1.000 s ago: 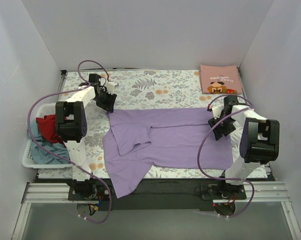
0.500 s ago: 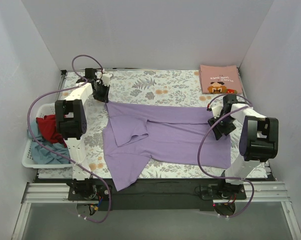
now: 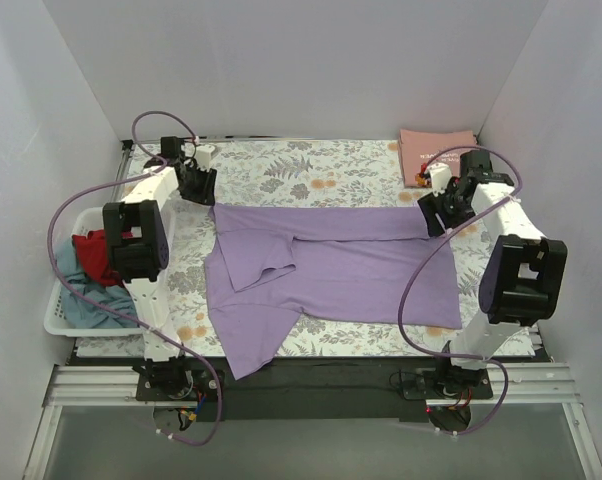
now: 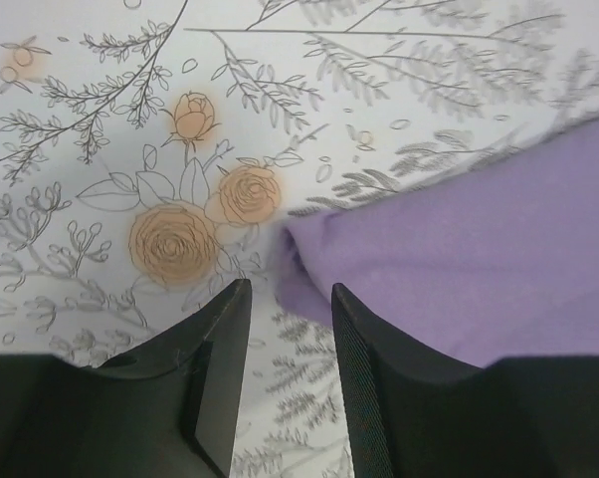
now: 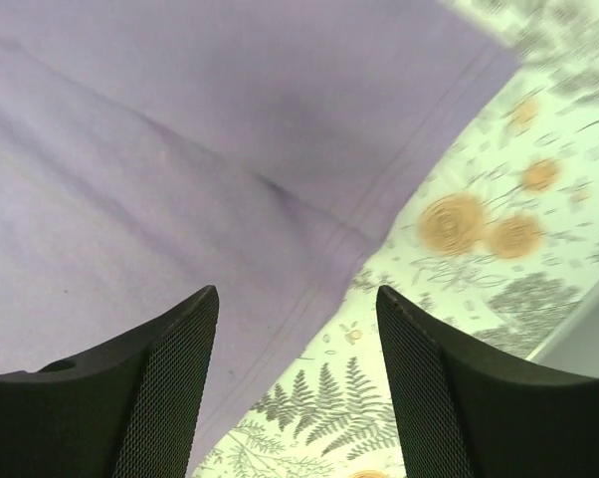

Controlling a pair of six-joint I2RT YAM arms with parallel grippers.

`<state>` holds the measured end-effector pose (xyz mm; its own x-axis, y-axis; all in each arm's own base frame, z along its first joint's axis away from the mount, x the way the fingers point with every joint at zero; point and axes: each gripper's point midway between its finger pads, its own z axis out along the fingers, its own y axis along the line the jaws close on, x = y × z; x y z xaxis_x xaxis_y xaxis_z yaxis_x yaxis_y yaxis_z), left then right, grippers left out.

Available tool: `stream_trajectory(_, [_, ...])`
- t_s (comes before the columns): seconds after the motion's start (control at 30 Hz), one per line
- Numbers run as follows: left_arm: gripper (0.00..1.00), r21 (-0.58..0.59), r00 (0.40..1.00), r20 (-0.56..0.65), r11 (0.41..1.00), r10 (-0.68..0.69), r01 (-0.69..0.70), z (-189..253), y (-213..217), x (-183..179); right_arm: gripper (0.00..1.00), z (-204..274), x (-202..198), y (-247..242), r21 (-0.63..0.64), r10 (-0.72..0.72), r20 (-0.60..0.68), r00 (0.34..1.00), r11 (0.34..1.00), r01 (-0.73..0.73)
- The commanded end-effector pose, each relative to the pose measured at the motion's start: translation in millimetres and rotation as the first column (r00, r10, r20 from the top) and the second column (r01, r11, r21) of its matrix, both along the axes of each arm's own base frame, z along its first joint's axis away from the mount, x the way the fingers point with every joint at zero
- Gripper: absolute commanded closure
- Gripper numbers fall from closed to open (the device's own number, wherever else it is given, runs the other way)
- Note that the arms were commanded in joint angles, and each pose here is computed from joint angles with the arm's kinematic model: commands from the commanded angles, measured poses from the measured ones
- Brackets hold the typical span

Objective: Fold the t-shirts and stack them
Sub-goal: Fold the tshirt

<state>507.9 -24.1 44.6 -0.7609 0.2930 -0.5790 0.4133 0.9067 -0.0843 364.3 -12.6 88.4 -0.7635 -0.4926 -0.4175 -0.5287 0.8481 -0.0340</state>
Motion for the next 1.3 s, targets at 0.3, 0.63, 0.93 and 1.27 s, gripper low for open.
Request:
stream_trajectory(0.3, [0.66,-0.152,0.993,-0.033,0.983,-0.114,0.107,41,-74,-74,0.49,-4,74,0,0.063,-0.108,0.034,0.994,0.992,0.106])
stream_trajectory(0.63, [0.72,-0.066,0.973,-0.229,0.998,-0.032,0.017,-30,-54,-107,0.5,-69,93,-22,-0.038,-0.16,-0.006,0.987,0.987,0.159])
stream_trajectory(0.93, [0.71,-0.078,0.98,-0.196,0.997,-0.041,0.026,-34,-56,-59,0.45,-59,143,-22,-0.006,-0.181,0.084,0.98,0.983,0.182])
stream_trajectory(1.27, [0.24,-0.276,0.908,0.005,0.872,-0.42,0.405,102,-96,-157,0.19,68,50,19,0.085,0.103,0.197,0.975,0.989,-0.122])
